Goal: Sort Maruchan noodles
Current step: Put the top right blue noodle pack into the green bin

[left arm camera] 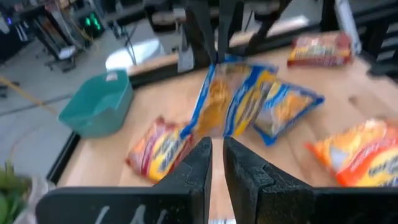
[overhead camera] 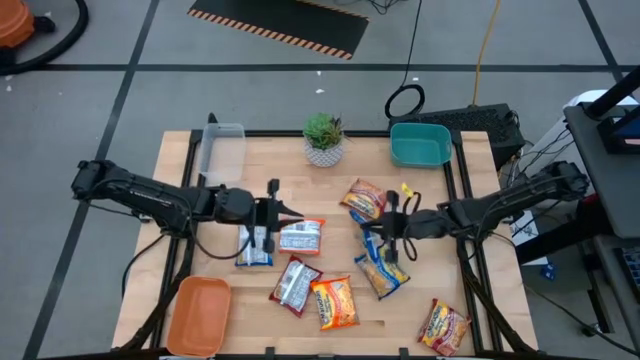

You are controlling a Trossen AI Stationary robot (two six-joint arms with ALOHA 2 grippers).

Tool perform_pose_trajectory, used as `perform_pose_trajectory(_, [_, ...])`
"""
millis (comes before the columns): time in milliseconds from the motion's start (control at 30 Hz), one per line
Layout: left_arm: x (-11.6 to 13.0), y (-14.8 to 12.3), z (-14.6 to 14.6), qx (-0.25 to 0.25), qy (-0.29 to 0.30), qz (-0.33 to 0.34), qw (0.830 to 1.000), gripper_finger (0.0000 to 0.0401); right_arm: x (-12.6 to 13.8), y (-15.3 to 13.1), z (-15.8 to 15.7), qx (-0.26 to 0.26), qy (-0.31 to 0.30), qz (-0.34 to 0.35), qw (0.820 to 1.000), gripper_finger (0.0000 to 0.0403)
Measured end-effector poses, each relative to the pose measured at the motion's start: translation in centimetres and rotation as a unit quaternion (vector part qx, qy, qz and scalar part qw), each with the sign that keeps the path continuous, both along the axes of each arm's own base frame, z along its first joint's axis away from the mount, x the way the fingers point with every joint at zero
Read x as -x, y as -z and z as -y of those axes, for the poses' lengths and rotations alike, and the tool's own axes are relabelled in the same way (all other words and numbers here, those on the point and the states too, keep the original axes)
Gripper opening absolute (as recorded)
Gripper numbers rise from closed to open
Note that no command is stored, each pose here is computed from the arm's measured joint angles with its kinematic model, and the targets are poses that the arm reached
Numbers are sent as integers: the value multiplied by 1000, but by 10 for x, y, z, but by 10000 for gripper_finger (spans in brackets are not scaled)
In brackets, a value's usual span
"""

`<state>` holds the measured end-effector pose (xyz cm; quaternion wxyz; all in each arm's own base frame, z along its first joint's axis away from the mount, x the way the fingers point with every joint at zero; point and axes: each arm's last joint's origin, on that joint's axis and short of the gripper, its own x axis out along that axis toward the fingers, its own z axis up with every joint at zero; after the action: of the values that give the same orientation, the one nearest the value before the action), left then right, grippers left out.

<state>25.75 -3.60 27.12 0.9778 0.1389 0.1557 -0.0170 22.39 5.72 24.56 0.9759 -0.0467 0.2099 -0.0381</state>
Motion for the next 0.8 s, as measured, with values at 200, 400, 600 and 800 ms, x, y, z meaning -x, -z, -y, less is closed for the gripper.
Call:
perform_pose_trajectory(200, [-3, -3, 8, 14, 11, 27, 999, 111, -1, -6, -7, 2, -19, 32, 999, 0])
perform_pose_trajectory(400, [-13, 5, 13, 31, 19, 26, 999, 213, -3, -16, -10, -7, -27, 81, 996, 0])
perform_pose_trajectory(600, [-29, 19, 18, 28, 61, 35, 997, 271, -4, -18, -15, -23, -54, 97, 994, 0])
perform_pose_trajectory(800, [-40, 19, 6, 75, 87, 36, 993, 280, -6, -19, -23, -17, -73, 115, 991, 0])
